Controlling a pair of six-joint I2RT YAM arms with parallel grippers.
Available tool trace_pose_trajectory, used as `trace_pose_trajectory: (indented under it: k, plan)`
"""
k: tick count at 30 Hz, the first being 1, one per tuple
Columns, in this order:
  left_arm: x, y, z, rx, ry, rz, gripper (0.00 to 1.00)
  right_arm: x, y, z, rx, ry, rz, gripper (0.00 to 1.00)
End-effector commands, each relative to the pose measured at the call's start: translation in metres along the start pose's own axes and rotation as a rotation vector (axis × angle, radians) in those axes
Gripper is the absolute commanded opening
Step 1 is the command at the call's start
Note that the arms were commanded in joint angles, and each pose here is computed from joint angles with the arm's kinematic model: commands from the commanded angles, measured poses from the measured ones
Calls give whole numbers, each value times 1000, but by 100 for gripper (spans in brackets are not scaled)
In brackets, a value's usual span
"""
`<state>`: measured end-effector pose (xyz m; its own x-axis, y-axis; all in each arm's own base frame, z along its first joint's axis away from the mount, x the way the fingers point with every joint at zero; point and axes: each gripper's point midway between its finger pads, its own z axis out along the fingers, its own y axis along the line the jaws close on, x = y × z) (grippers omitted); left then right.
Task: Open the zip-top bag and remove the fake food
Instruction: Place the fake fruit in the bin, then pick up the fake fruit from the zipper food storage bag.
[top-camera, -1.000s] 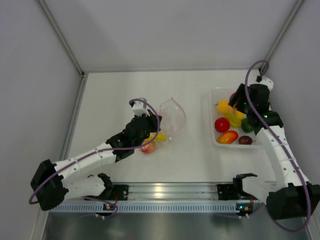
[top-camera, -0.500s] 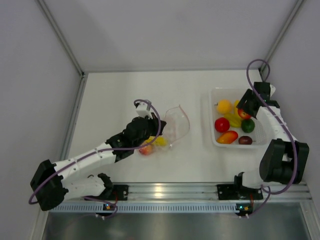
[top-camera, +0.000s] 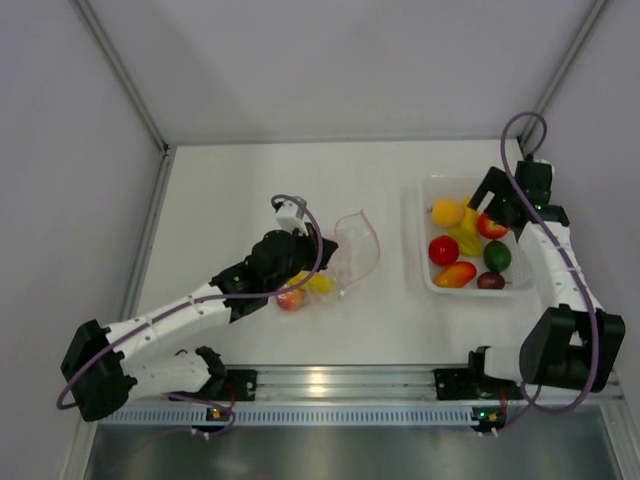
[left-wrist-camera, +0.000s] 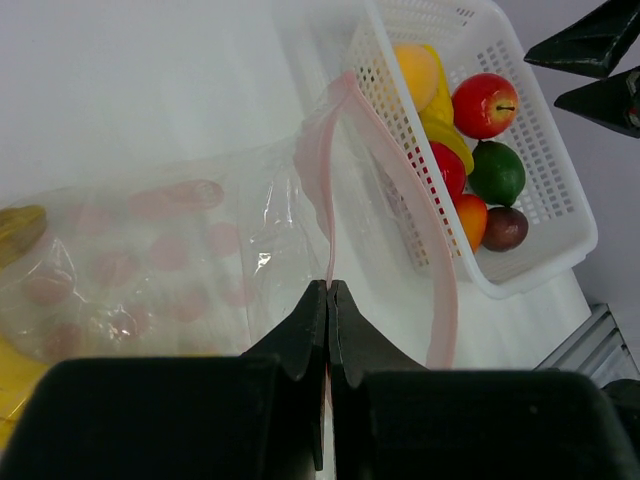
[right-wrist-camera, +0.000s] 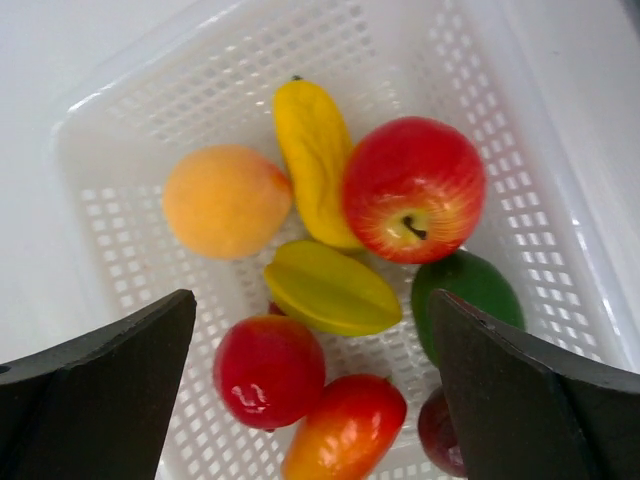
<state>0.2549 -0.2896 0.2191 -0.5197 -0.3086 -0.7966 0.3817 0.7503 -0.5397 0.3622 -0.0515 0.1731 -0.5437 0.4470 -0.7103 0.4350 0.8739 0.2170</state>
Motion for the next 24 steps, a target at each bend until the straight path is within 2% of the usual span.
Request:
trace_pose_trajectory:
  k: [1,3,6,7,10,15,16,17,24]
  plan:
    - [-14,-17,-1,48,-23,-7,0,-10,57,-40,-283,-58,-30,99]
    - [-15,-18,-1,48,-26,-17,0,-8,91,-71,-439,-108,-68,99]
    - [-18,-17,0,28,-47,-26,0,21,157,-113,-636,-105,-155,77]
    - [-20,-19,-1,30,-50,-28,0,31,174,-124,-686,-89,-158,65]
    - [-20,-28,-3,43,-58,-23,0,85,231,-167,-847,-10,-232,53]
    - [-22,-38,-10,38,-90,-25,0,137,272,-191,-939,60,-247,44]
    - [-22,-33,-11,10,-108,-31,0,150,279,-199,-956,92,-262,40]
    - [-22,-36,-15,14,-120,-54,0,158,280,-189,-915,91,-268,39]
    - [-27,-17,-28,-45,-200,-147,0,201,287,-183,-916,148,-286,35]
